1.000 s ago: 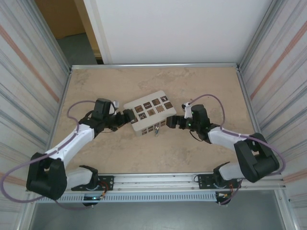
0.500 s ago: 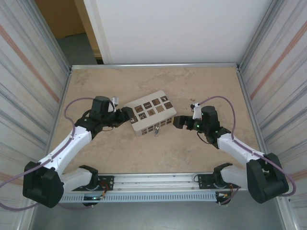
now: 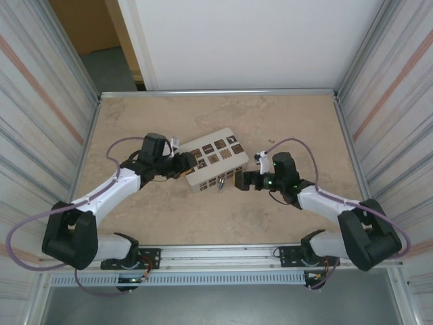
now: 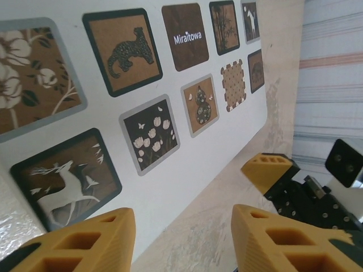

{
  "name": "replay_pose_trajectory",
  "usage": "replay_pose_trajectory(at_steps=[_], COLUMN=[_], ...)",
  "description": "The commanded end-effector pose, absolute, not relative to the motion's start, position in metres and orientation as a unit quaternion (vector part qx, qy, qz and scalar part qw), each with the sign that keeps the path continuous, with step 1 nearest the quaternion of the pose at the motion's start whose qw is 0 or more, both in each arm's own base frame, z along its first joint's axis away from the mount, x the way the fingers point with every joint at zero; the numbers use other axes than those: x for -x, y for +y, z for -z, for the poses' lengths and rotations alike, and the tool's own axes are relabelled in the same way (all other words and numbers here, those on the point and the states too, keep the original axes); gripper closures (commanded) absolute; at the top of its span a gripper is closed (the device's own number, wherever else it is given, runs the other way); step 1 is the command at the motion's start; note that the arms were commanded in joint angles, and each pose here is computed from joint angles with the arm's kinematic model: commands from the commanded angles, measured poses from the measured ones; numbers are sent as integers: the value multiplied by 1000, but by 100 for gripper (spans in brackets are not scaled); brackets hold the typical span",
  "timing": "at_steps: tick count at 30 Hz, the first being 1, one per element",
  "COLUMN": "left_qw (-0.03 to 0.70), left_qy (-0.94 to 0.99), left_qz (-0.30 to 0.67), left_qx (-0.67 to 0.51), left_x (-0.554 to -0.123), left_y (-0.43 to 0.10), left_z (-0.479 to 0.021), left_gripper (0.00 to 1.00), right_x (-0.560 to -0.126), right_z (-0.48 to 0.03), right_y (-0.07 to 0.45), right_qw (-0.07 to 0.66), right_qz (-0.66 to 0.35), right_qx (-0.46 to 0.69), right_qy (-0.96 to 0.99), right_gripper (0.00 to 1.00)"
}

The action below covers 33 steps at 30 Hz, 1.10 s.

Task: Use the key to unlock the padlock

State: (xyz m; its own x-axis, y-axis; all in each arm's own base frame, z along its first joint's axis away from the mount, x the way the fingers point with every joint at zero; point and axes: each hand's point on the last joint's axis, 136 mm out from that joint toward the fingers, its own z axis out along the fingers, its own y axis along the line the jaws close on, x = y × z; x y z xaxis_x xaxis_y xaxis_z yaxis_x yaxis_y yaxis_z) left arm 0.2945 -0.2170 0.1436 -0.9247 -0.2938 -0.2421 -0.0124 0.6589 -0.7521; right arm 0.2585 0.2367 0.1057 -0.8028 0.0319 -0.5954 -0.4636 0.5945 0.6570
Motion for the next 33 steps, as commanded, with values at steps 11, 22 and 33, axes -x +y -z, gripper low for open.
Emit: replay_pose_trajectory(at_steps=[11,22,33], left_qw=[162,152,146], left_qy=[897,908,914], left_qz=[405,382,365], left_qx=[68,85,99], left_x=[-302,-298,-298], left_y=[-232,-224,-219], left_z=[-136,-115,-103], left_gripper=[61,68,74], right_x=[-273,-285,-287], right_z=[-85,-72,-64], right_y=[276,290,300], right_qw=[284,308,300], right_qz=[-444,-440,-453], right_qx=[155,156,167], right_qy=[835,829,823], right_gripper=[25,36,41])
